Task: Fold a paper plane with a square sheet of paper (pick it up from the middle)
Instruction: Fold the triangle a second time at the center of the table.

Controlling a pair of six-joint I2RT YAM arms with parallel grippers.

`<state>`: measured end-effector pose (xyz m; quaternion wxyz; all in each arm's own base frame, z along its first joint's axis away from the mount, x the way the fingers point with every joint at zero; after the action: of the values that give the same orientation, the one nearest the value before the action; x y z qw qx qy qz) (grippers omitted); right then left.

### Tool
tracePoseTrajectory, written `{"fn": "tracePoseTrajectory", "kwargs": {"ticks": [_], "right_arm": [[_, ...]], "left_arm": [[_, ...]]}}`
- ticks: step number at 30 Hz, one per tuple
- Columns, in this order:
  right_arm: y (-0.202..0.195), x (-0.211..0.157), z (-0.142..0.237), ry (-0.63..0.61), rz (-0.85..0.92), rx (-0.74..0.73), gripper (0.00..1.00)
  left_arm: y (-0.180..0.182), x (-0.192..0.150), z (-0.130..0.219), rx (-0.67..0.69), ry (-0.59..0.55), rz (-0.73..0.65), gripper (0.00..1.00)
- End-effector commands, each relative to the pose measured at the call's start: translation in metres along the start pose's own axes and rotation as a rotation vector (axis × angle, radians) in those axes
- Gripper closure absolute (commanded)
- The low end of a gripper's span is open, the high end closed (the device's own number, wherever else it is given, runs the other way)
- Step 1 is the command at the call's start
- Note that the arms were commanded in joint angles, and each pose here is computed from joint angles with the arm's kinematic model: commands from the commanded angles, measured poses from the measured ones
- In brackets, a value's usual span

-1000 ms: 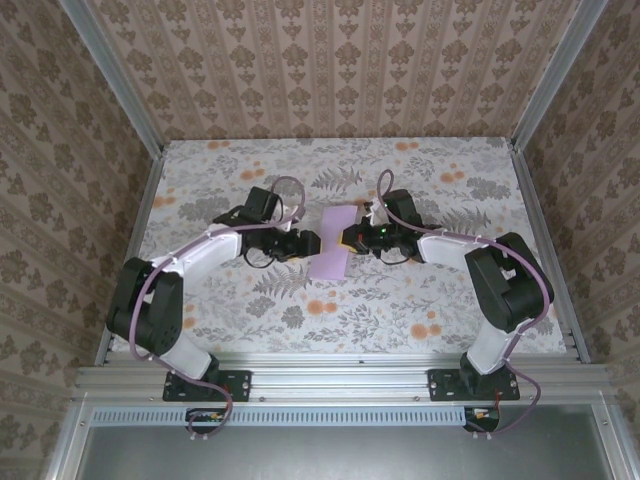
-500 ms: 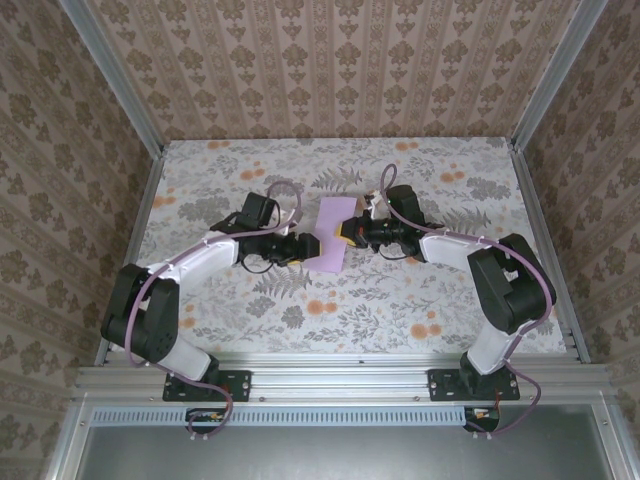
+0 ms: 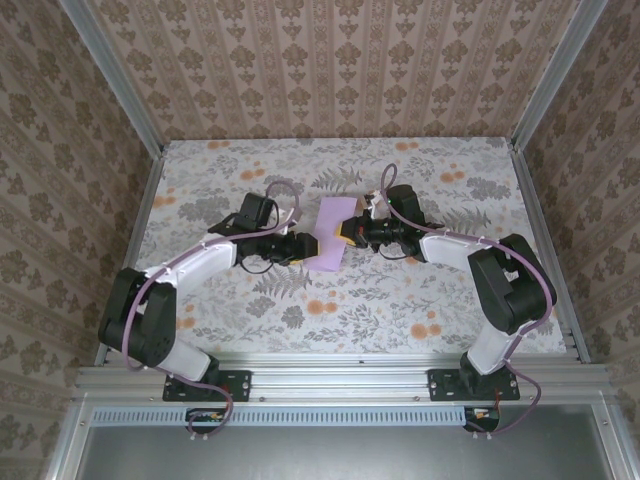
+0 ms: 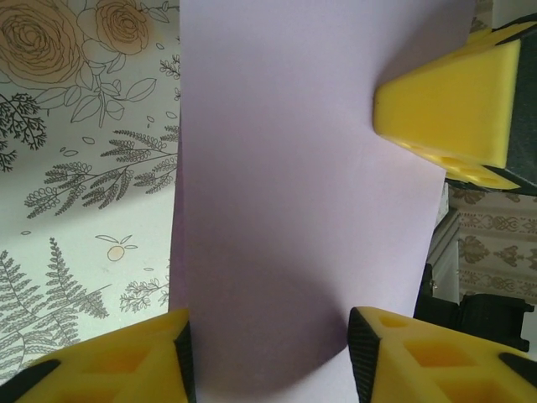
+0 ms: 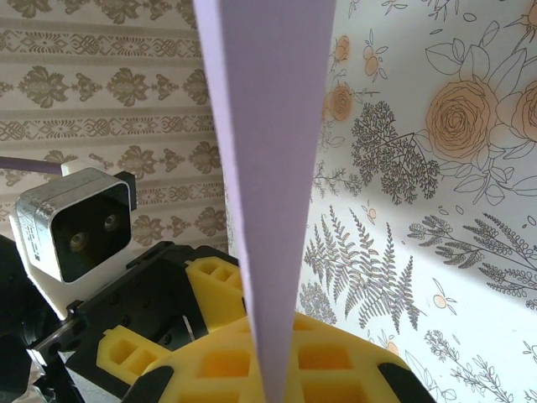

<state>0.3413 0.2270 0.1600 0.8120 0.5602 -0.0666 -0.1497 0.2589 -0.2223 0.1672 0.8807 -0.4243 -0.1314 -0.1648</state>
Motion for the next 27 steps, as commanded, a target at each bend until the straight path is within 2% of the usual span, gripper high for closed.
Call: {"fn": "tracePoseTrajectory", "kwargs": {"ticks": [1, 10, 16, 23, 27], "right_arm": [[0.008, -0.001, 0.004, 0.014, 0.036, 0.019, 0.94], [0.002, -0.001, 0.002, 0.020, 0.033, 0.008, 0.94], [0.001, -0.001, 0.002, 0.024, 0.033, 0.010, 0.94], [-0.003, -0.001, 0.001, 0.027, 0.034, -0.002, 0.94], [-0.006, -0.001, -0.001, 0.030, 0.029, -0.007, 0.94]], "left_arm": [[-0.006, 0.002, 0.010, 0.000, -0.010, -0.018, 0.54], [-0.003, 0.000, 0.016, 0.050, -0.010, -0.022, 0.57], [-0.005, 0.002, 0.018, 0.042, -0.013, -0.028, 0.68], [-0.001, 0.000, 0.018, 0.067, 0.010, -0.026, 0.72], [0.000, -0.002, 0.017, 0.077, 0.024, -0.021, 0.81]]}}
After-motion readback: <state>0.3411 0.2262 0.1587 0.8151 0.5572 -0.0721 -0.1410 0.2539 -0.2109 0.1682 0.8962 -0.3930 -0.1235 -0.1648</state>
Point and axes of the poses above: each hand's point on the last joint's axis, 136 mm out from that joint toward the fingers, its own z axis back along the fingers, its own y axis along the line the jaws close on, x = y × z, the point moved 6 cm from there along z, back along the fingers, and after that the axes turned 10 degrees about -z, right-handed, at the moved point
